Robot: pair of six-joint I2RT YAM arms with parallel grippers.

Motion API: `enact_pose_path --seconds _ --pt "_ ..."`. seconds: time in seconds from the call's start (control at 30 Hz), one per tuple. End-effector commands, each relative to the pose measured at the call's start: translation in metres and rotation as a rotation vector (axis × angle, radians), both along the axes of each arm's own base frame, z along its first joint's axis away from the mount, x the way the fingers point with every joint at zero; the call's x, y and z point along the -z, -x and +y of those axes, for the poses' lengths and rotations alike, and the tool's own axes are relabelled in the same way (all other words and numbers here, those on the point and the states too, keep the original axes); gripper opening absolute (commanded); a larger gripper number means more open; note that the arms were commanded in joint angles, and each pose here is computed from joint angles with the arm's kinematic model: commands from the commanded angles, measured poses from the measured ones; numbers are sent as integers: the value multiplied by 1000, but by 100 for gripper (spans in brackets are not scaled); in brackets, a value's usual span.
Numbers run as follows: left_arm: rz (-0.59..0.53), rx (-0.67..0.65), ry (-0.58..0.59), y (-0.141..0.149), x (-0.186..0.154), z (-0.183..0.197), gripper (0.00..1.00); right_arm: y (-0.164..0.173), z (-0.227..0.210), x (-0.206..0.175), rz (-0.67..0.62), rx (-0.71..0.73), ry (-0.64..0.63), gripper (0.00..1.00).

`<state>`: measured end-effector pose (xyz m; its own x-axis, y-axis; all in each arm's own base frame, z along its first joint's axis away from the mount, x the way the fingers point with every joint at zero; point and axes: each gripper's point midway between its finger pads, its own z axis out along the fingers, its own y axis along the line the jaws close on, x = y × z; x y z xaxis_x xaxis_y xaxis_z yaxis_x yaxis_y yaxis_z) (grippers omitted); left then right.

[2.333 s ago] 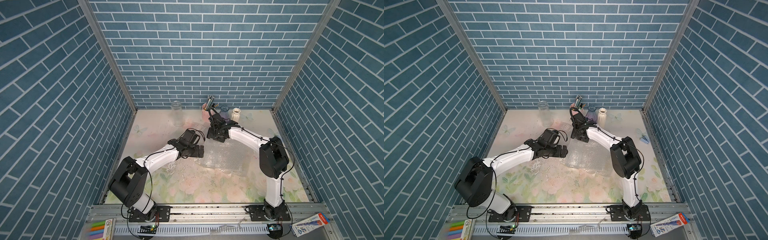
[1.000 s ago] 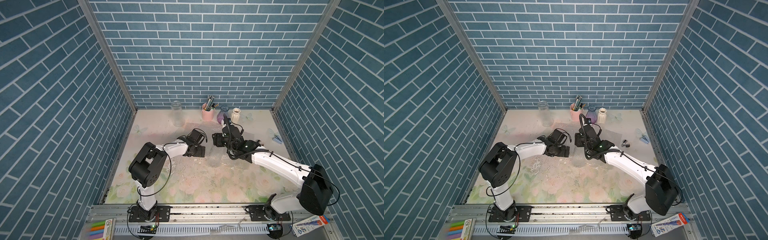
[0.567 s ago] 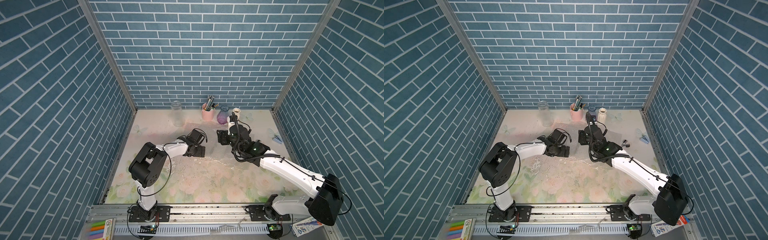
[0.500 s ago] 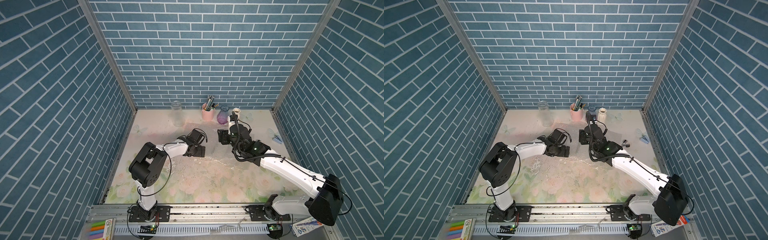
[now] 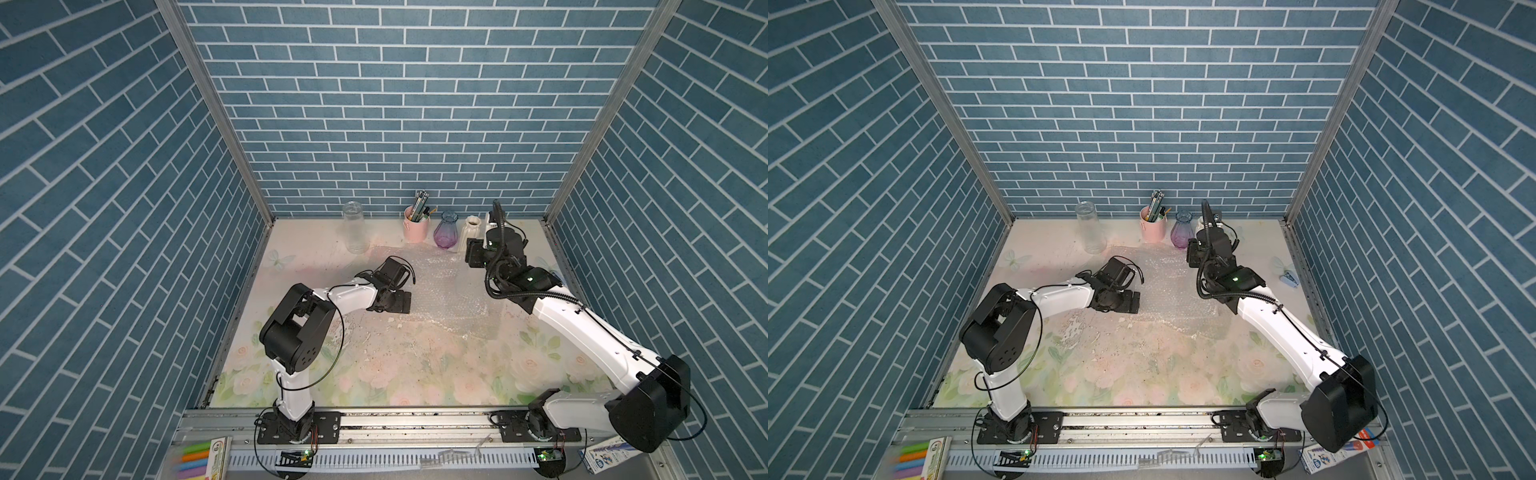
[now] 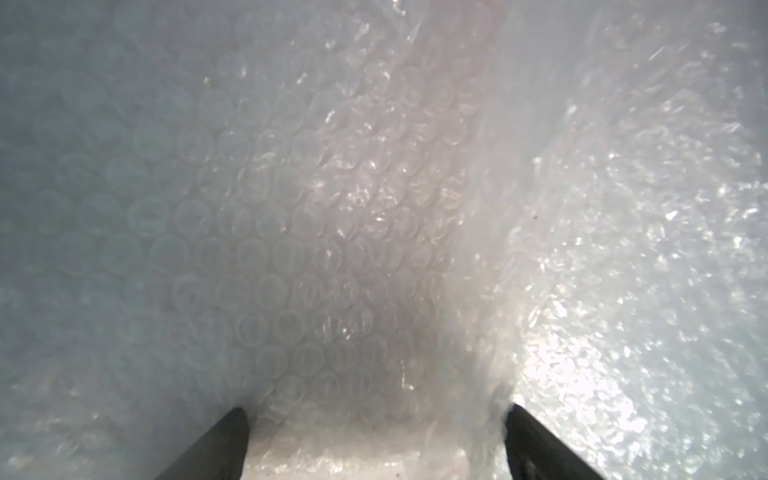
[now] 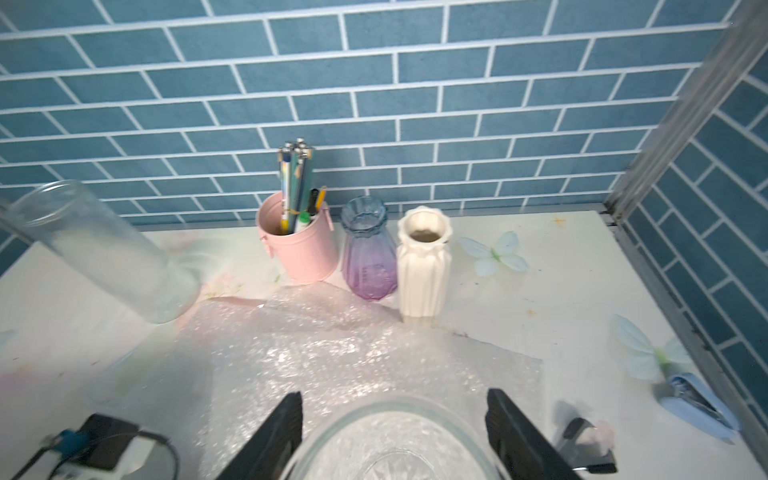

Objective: Unwrap the vase from the bubble wrap
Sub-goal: Place the vase at the center of the board.

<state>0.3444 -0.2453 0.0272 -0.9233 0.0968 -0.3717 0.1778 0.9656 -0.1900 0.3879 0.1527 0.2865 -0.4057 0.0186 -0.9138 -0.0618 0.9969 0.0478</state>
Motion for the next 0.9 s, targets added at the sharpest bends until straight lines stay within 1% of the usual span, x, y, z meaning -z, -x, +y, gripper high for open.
enact_pose_path --seconds 0.0,0.23,0.33,0.63,0.87 --pt "65 14 -7 8 15 1 96 -23 -22 -32 -104 46 31 54" --pt "81 16 -2 12 17 1 96 -64 -65 -26 -119 113 19 54" --pt "95 17 -4 15 21 1 96 -86 -82 -16 -104 139 13 54" --pt "111 12 -13 14 22 0 96 -144 -119 -8 -111 174 -6 53" --pt "124 13 -30 14 23 1 96 -190 -134 -1 -118 167 -14 53"
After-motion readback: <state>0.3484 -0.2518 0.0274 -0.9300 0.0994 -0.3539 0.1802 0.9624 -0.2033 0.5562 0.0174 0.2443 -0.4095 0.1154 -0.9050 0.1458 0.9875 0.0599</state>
